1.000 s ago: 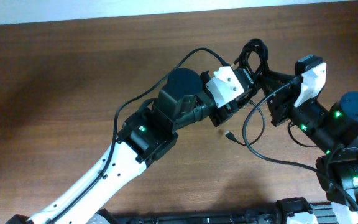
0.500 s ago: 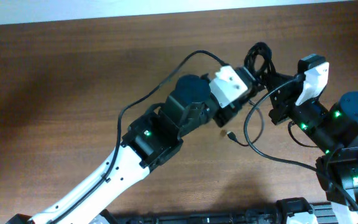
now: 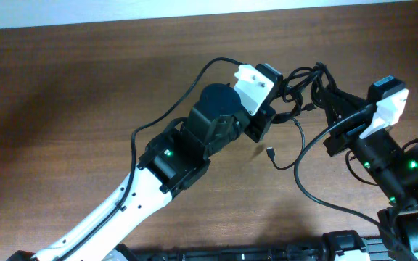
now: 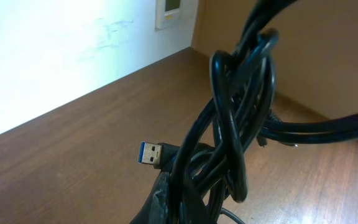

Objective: Untangle cables

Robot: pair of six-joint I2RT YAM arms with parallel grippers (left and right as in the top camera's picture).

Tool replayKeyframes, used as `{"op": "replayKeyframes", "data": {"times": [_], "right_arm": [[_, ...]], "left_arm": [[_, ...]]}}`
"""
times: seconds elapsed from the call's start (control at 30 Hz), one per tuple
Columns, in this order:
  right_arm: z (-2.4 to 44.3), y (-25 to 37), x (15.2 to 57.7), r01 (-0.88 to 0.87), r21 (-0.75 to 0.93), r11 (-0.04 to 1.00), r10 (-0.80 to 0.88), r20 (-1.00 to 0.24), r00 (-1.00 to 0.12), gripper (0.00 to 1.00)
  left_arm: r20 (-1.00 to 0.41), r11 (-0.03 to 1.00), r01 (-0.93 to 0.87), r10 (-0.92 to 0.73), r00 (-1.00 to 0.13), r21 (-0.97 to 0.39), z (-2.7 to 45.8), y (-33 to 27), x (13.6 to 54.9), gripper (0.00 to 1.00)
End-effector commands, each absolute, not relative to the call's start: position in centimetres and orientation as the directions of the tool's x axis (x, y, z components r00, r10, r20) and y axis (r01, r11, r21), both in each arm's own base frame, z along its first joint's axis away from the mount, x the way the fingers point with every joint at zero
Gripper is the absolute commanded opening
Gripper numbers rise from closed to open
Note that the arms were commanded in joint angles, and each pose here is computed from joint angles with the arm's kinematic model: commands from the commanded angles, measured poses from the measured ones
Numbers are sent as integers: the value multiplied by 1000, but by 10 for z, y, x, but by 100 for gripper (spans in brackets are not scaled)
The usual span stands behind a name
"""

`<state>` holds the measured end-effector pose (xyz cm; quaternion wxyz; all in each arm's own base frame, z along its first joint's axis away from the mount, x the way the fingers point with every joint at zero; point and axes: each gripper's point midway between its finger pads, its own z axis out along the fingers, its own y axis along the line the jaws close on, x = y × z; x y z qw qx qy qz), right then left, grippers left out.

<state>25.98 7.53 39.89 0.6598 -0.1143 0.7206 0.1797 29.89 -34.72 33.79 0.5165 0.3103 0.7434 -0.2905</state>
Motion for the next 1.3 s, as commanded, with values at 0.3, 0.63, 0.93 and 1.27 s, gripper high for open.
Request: {"op": "replayKeyframes", "data": {"times": [0.3,0.63,0.93,1.27], "right_arm": [[404,73,258,-388,114,914,83,-992,-96,75],[346,52,297,-232,153,961,78,-949,-306,70],[338,56,295,-250,167,954,75,-937,-341,68],[341,83,284,-395,217,893,70,-933,-354,69]], "left_arm": [[-975,388,921,217,-44,45,364,-365,263,0],[-979,344,938,203,-24,48,368,-369,256,0],[-978,388,920,208,-26,58,368,-366,264,0],[-972,518,851,230,-41,87,365,-353,287,0]]}}
